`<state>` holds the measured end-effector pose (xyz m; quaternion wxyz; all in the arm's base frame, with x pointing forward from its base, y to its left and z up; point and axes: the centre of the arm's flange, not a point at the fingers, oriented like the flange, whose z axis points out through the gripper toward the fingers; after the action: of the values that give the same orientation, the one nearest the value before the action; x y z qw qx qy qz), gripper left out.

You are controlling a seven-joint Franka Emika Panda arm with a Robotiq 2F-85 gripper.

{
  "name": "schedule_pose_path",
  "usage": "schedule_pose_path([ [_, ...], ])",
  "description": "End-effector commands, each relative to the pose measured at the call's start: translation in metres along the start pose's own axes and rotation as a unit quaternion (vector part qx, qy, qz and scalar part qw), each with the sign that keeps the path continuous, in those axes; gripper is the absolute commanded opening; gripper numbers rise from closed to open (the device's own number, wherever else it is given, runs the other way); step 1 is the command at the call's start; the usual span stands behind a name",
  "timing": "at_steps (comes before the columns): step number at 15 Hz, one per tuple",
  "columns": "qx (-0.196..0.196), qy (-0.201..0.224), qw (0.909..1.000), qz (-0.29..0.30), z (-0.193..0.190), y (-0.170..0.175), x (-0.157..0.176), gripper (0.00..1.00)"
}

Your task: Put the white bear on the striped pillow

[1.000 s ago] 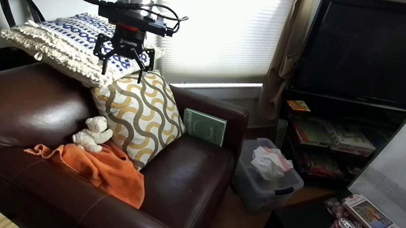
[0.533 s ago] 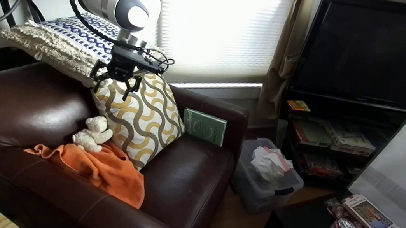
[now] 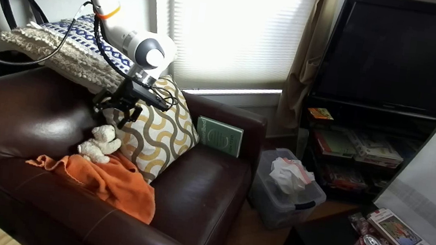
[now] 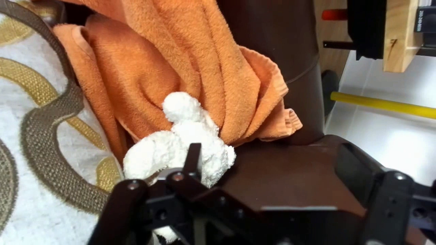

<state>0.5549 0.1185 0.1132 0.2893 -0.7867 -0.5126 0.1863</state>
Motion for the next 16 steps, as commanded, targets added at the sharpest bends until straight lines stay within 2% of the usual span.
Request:
schedule_pose_path([
  [1,0.000,0.001,1.0000,-0.001,-0.003,0.000,0.000,1.00],
  [2,0.008,0.046,0.9989,0.006,0.000,-0.001,0.006,1.00],
  [3,0.001,0.072,0.9967,0.038,0.006,-0.001,0.013,1.00],
  [6,-0.002,0.112,0.9871,0.115,0.033,0.005,0.034,1.00],
  [8,-0.007,0.137,0.9773,0.162,0.054,-0.005,0.030,1.00],
  [12,-0.027,0.184,0.9496,0.252,0.083,-0.011,0.026,1.00],
  [16,-0.074,0.212,0.9128,0.341,0.088,-0.010,0.030,1.00],
])
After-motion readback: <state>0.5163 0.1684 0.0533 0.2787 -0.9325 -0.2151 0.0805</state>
